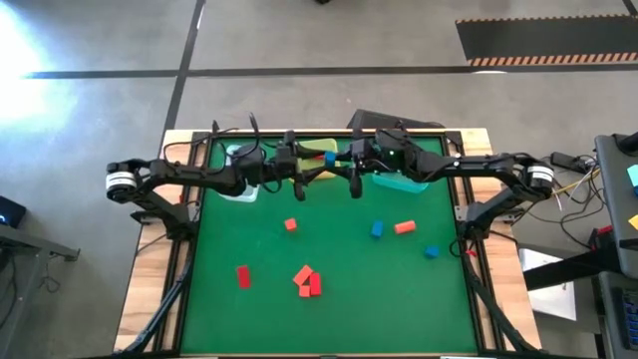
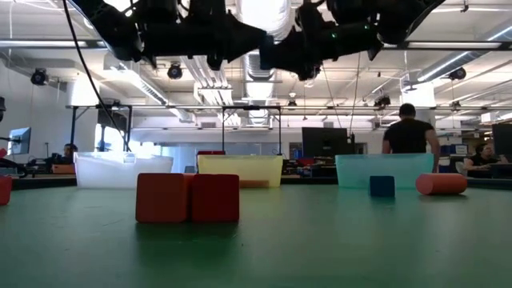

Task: Sort & place blocks by color
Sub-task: Put the blue block into the blue bin

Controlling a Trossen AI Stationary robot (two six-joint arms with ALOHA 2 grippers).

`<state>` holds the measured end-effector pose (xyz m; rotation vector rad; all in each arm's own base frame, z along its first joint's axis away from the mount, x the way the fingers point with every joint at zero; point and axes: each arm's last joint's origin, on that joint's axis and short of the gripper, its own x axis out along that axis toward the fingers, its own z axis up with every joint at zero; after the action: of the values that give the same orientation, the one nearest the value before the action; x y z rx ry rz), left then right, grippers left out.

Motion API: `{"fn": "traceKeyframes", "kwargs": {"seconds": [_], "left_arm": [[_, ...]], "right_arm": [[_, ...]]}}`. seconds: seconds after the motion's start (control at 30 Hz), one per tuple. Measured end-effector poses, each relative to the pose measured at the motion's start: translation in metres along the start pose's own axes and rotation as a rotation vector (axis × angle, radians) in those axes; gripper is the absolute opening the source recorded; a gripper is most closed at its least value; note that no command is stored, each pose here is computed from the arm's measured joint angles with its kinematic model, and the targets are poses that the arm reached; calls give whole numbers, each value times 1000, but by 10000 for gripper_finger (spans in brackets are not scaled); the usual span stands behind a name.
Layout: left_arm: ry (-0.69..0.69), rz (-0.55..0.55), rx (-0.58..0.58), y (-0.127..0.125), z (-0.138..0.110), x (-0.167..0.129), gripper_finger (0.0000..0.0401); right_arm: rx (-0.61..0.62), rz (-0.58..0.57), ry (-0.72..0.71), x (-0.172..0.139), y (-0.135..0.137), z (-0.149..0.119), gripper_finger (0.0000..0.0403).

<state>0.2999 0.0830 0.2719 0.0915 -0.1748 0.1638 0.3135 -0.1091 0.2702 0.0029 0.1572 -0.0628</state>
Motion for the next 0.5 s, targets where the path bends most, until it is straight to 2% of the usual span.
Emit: {"fn": "traceKeyframes", "kwargs": {"seconds": [0.07,0.13,0.3,0.4,0.5], "left_arm": [[35,-2,-5,0,-4,0,180],[62,-10,-9,-1,-6,0,180],[106,-13,-14,-1,-11,-1,181],[104,-9,-13,-1,-10,-1,181],[105,-9,-10,-1,-11,-1,181]], "right_arm": [[17,-68,95,-4,-1,-6,118],[26,-192,214,-10,-3,-14,118],[50,-646,549,-38,-8,-33,118],[137,-860,706,-58,-11,-44,118],[276,-961,784,-73,-13,-52,118]]}}
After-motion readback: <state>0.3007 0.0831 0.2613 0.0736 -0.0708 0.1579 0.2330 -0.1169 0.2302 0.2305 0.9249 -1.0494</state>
